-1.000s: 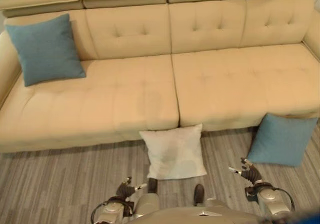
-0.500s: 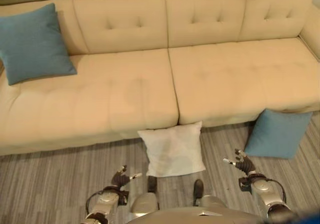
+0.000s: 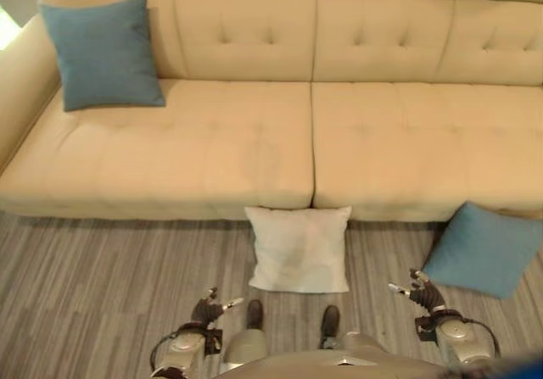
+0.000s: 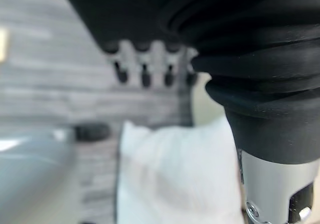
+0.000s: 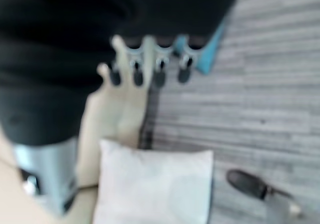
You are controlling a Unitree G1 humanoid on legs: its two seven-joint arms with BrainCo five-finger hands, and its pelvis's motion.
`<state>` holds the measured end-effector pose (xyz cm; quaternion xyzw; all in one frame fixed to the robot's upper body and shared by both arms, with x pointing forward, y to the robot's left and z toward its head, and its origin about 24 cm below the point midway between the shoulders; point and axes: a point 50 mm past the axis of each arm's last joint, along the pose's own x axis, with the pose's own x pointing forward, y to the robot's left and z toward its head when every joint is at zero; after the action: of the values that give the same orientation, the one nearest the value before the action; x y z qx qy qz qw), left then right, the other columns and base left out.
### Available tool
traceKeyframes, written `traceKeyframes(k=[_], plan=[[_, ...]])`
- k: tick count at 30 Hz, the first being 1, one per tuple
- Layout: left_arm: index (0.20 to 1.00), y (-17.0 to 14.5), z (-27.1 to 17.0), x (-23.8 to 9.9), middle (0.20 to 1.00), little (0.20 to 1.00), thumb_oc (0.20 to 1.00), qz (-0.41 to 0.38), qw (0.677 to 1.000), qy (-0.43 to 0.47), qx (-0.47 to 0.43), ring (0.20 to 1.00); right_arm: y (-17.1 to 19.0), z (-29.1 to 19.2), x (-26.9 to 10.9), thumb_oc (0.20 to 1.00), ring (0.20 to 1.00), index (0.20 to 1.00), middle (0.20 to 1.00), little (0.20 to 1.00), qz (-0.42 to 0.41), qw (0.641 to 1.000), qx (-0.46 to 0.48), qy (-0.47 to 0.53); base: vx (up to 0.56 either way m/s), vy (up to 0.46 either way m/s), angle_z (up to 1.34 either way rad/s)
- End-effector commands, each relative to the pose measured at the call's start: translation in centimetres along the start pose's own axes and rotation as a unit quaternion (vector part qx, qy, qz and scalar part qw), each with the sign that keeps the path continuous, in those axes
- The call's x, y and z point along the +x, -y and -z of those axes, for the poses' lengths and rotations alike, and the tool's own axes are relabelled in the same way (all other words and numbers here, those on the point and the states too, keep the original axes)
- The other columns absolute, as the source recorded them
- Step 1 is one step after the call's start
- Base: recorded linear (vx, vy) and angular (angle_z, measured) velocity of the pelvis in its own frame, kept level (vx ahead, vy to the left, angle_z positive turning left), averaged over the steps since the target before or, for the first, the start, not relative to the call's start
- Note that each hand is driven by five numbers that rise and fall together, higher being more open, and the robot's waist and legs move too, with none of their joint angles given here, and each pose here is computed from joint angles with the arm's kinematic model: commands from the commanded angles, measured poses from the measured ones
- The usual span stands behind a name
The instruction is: Pick up all the scattered cushions and arrange them neatly on the sofa.
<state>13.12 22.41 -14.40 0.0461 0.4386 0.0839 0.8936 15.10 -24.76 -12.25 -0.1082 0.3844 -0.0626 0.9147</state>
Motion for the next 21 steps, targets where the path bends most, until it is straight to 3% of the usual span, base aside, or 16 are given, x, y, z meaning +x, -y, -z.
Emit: traceKeyframes(k=[1, 9, 21], plan=[[1.0, -0.4, -1.1, 0.3, 1.0, 1.0, 1.0, -0.002, 1.0, 0.019, 0.012, 1.0, -0.3, -2.1, 0.6, 1.0, 1.0, 1.0, 1.0, 1.0, -0.004, 0.999, 0.008, 0.04, 0.01, 0.076, -0.34], [1.0, -1.0, -3.4, 0.7, 1.0, 1.0, 1.0, -0.022, 0.998, 0.061, -0.002, 1.0, 0.0, -3.5, 1.0, 1.0, 1.0, 1.0, 1.0, 1.0, 0.012, 0.998, -0.007, 0.065, -0.03, 0.042, -0.11], [1.0, 0.0, -17.5, 1.5, 1.0, 1.0, 1.0, -0.075, 0.964, 0.252, -0.024, 1.0, 0.5, -16.0, 2.7, 1.0, 1.0, 1.0, 1.0, 1.0, 0.076, 0.97, -0.027, 0.231, -0.21, 0.024, -0.12]])
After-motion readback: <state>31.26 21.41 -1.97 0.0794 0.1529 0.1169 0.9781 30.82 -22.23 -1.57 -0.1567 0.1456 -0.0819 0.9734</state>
